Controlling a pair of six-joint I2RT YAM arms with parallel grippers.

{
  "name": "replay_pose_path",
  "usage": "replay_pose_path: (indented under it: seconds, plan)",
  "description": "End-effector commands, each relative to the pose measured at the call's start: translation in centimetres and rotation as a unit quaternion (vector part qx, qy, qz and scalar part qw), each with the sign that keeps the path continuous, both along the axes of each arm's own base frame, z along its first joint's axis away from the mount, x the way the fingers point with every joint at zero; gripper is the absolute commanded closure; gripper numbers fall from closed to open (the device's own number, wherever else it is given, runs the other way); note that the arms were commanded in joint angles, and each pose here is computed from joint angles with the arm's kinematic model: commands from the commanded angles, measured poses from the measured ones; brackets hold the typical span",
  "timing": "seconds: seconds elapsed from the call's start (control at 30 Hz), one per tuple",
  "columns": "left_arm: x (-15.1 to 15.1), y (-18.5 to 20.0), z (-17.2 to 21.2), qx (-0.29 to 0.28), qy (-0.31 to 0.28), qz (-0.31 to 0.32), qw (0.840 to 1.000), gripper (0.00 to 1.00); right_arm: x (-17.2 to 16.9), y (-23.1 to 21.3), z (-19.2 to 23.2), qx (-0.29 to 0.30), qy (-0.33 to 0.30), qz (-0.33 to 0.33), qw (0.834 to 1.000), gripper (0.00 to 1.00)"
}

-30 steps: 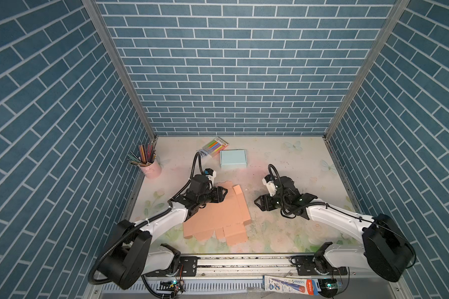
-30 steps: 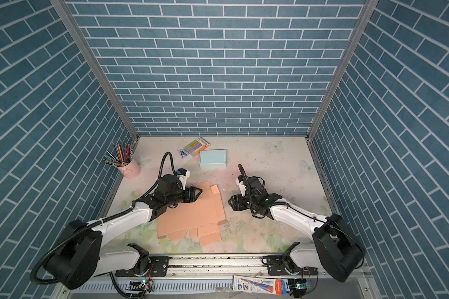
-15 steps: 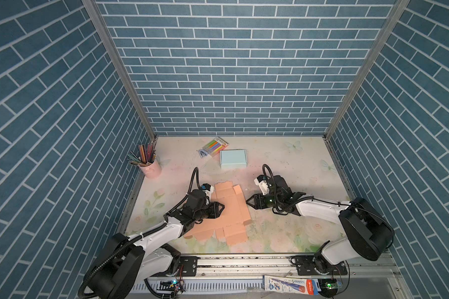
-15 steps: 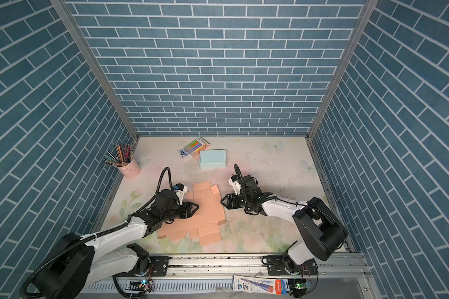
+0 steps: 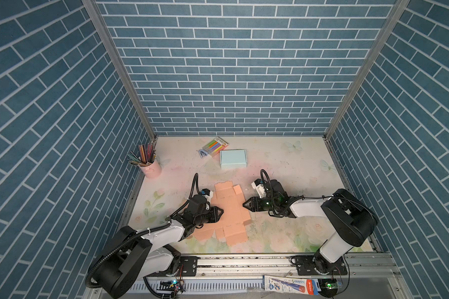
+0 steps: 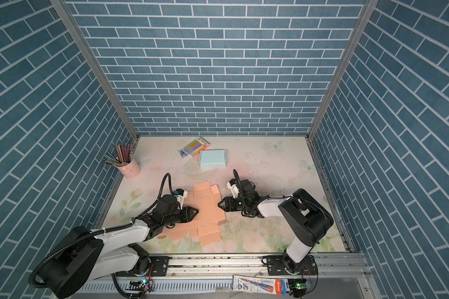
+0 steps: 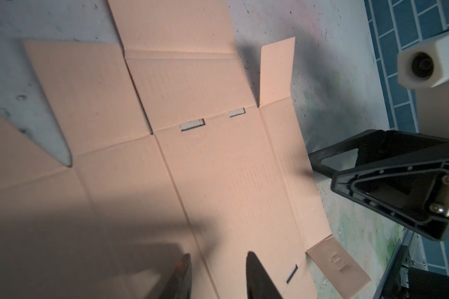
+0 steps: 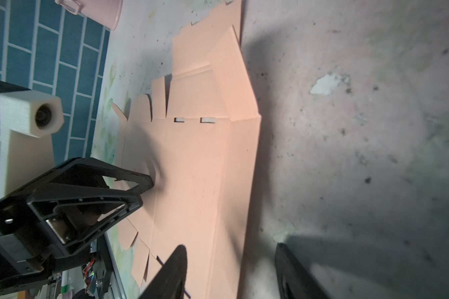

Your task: Fold the paper box

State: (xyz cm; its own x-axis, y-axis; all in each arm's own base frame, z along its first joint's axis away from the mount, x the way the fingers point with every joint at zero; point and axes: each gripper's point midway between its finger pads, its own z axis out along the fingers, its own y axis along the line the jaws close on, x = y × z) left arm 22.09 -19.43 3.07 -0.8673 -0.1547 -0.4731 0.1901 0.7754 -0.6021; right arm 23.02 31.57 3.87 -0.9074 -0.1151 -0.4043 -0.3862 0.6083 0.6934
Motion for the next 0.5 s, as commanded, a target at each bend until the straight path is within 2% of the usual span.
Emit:
replay_pose_path:
  seconds: [0.0,0.47]
  plan:
    - [-0.2,0.0,-0.5,-0.006,0.003,0.01,1.0,0.65,-0.6,0.8,0.0,0.021,0.015,0.005,1.0,0.51]
    - [-1.2,-1.0,-1.4,-0.005,0.015,0.003,1.0,0.65,-1.1,1.6,0.0,0.044,0.028,0.011,0.999,0.74]
